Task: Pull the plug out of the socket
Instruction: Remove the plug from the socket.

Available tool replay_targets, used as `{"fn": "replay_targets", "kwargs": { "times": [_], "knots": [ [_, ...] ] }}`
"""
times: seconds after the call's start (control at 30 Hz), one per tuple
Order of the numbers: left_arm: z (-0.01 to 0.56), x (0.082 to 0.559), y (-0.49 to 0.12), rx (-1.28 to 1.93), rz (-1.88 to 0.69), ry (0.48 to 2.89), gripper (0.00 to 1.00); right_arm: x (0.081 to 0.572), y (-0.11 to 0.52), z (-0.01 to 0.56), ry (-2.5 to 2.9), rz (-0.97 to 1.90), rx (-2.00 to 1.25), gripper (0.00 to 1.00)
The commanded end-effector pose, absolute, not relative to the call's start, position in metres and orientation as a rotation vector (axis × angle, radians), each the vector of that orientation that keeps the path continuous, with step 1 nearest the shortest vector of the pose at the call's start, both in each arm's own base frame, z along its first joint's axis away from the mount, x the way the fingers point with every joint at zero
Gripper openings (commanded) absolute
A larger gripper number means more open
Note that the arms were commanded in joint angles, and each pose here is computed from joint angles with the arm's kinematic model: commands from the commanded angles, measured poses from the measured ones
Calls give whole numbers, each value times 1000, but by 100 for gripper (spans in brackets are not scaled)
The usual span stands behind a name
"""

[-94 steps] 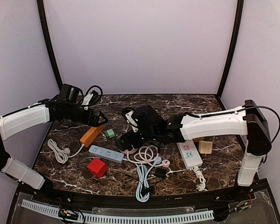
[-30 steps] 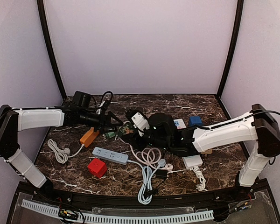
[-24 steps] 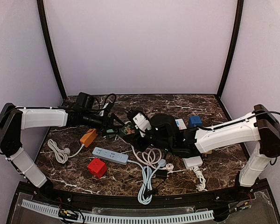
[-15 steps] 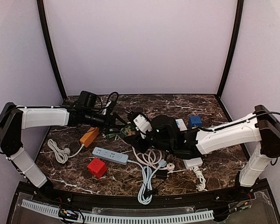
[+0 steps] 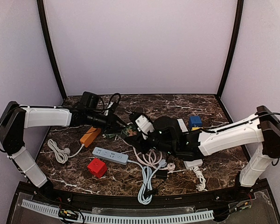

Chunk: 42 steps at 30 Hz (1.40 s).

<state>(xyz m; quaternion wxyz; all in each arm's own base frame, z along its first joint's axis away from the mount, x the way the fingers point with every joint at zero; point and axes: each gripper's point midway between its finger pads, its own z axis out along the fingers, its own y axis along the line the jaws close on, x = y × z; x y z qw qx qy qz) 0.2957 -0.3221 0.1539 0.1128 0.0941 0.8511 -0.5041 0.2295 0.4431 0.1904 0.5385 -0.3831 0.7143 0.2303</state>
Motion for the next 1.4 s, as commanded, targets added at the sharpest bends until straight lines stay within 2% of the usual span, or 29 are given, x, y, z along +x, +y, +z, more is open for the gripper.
{"fn": "replay_targets", "kwargs": {
  "times": [0.0,0.07,0.13,0.17,0.2,0.23,0.3,0.37,0.5,0.63,0.8,0.9,0.97,1.0,1.1,1.3,1.37],
  "knots": [
    [156,275,-333,342,-1548,2523,18,235,443,258,1535,622,-744,0],
    [155,275,-331,341,-1538,2522,17,235,440,258,1538,625,-730,0],
    [155,273,-331,347,-1539,2523,28,234,438,259,1530,636,-719,0],
    [156,273,-330,349,-1539,2523,42,233,436,260,1525,642,-721,0],
    [156,272,-330,348,-1539,2527,48,231,435,261,1516,649,-721,0],
    [156,271,-330,347,-1538,2528,59,230,434,262,1507,656,-719,0],
    [156,270,-328,342,-1534,2538,71,228,431,267,1484,664,-716,0],
    [154,267,-327,337,-1534,2555,77,225,428,270,1463,673,-716,0],
    [154,260,-330,343,-1563,2576,79,222,429,274,1440,692,-729,0],
    [156,253,-338,374,-1591,2582,71,219,432,274,1433,708,-744,0],
    [163,251,-345,400,-1610,2568,56,218,431,274,1428,711,-738,0],
    [167,252,-350,394,-1642,2552,55,218,431,272,1426,718,-735,0],
    [169,253,-351,389,-1649,2543,45,218,432,269,1437,714,-740,0],
    [169,253,-351,384,-1651,2543,35,219,433,266,1446,710,-741,0],
    [176,257,-354,392,-1664,2503,22,221,431,257,1480,698,-734,0],
    [175,261,-351,394,-1608,2481,3,234,418,238,1609,698,-632,0],
    [174,262,-349,404,-1585,2471,1,239,413,233,1653,716,-589,0]
  ]
}}
